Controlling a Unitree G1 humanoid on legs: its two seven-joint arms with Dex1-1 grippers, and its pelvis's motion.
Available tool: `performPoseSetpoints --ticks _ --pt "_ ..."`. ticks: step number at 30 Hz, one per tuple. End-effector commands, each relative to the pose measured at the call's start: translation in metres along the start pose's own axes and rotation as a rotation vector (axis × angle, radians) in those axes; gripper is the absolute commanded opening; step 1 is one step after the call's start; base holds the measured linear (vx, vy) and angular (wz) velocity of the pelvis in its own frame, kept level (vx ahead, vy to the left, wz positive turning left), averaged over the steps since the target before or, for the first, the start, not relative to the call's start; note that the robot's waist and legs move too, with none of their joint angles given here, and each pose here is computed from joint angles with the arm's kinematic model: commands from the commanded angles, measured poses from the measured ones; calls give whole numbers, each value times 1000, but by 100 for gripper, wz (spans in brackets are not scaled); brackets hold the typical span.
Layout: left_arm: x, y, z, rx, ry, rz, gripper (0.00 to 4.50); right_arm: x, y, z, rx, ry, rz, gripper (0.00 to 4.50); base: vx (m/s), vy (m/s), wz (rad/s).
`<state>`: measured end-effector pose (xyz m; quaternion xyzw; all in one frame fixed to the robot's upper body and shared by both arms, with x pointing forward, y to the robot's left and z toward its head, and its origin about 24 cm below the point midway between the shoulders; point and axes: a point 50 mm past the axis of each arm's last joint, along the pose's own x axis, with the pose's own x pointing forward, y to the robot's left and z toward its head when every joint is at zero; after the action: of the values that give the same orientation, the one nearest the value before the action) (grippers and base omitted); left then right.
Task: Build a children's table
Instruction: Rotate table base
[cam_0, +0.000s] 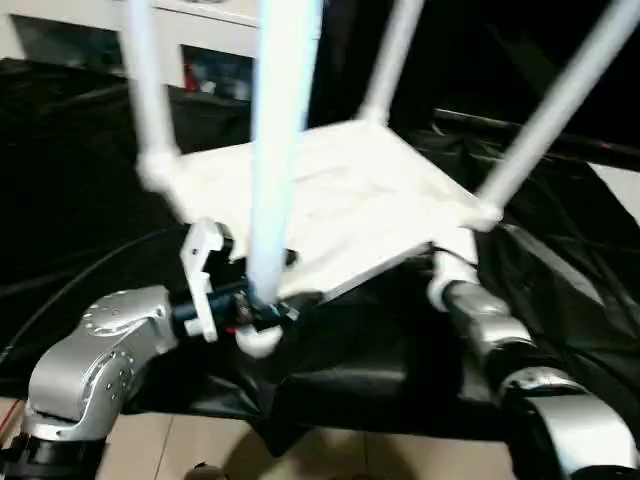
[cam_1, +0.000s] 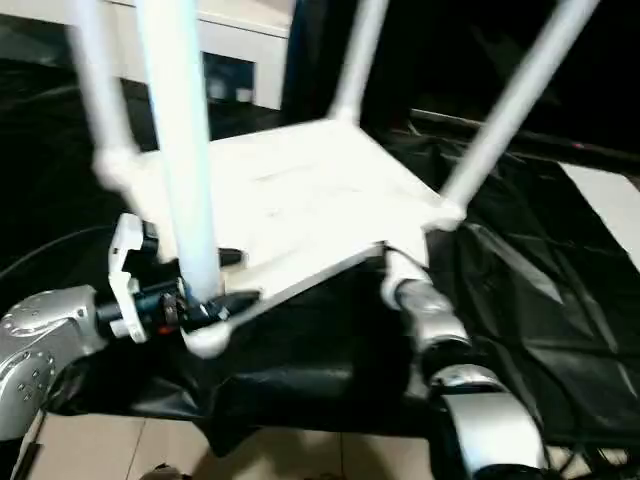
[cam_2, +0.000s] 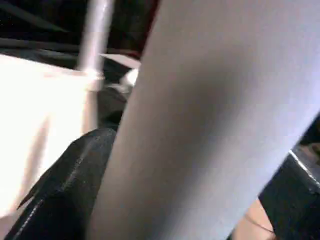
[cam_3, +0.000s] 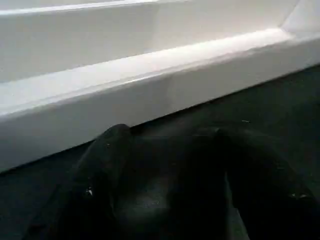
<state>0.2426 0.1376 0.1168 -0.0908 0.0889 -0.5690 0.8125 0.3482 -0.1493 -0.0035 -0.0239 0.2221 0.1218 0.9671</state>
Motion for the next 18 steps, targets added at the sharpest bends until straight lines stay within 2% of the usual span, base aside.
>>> performPoseSetpoints --ticks 1,4,8,12,16,17,18 --pt "14 -15 3 -15 -13 -126 445 5 16 14 -40 -19 89 313 0 0 0" --pt "19 -21 3 -44 0 -188 445 8 29 18 -64 -23 160 313 0 0 0" --pt "23 -25 4 -54 15 -226 445 9 40 21 -78 -29 230 313 0 0 0" --pt "39 -28 8 -44 18 -300 445 10 57 25 -87 -42 358 313 0 0 0" --pt "52 -24 10 -14 21 -289 445 10 59 25 -102 -43 352 313 0 0 0" --pt "67 -14 11 46 21 -224 445 11 58 25 -98 -45 333 313 0 0 0" --pt "67 -13 11 48 21 -222 445 11 58 25 -98 -45 333 313 0 0 0"
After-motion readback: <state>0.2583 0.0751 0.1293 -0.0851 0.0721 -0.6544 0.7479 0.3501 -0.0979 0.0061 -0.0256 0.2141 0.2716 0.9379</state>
